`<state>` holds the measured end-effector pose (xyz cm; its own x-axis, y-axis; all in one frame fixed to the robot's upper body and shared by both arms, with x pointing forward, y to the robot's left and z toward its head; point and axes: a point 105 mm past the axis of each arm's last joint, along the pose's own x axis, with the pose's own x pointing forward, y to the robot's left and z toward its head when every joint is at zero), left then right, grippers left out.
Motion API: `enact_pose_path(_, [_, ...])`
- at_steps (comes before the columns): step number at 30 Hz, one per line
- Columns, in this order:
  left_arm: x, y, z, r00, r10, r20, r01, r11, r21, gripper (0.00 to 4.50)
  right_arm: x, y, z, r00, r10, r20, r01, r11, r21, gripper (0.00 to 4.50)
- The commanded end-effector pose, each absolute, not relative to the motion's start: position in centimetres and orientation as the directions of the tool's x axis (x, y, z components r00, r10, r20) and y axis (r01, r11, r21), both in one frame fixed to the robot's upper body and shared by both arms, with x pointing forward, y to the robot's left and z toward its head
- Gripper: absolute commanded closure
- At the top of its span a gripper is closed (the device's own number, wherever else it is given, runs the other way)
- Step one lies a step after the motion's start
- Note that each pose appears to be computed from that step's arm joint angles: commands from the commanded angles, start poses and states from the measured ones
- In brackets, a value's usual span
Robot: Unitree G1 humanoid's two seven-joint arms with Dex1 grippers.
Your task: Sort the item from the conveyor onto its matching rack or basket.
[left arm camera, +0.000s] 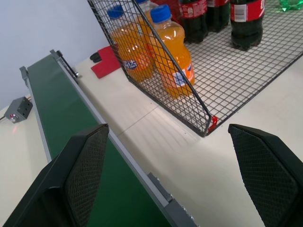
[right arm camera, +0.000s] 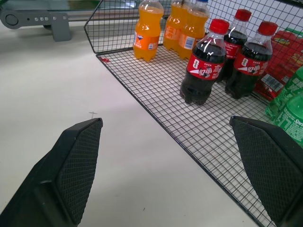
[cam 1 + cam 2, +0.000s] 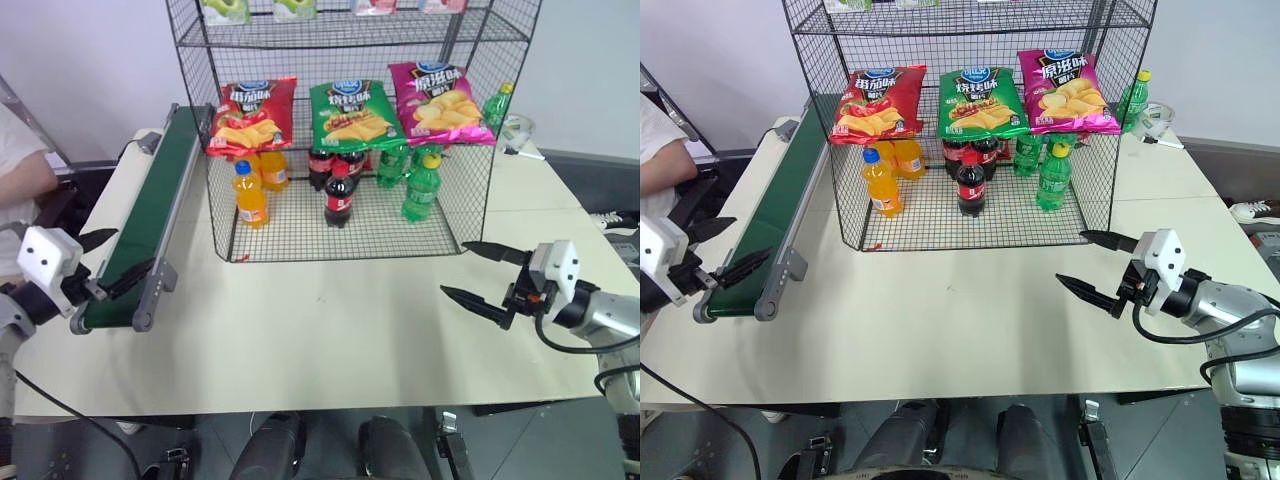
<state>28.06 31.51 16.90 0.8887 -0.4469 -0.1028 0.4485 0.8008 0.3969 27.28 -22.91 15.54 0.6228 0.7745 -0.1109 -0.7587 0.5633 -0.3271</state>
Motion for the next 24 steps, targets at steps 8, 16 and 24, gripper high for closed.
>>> enact_pose_path(8, [28.8, 30.8, 18.3, 0.893, -0.445, -0.061, 0.415, 0.767, 0.490, 0.29, 27.5, -22.6, 16.3, 0.627, 0.774, -0.080, -0.742, 0.564, -0.362, 0.00])
enact_pose_path(16, [28.8, 30.6, 18.4, 0.888, -0.457, -0.055, 0.423, 0.761, 0.493, 0.29, 27.7, -22.6, 16.3, 0.629, 0.774, -0.077, -0.739, 0.564, -0.369, 0.00])
enact_pose_path(24, [28.8, 30.7, 18.1, 0.883, -0.464, -0.073, 0.444, 0.774, 0.452, 0.29, 27.7, -22.5, 16.3, 0.626, 0.776, -0.075, -0.742, 0.563, -0.365, 0.00])
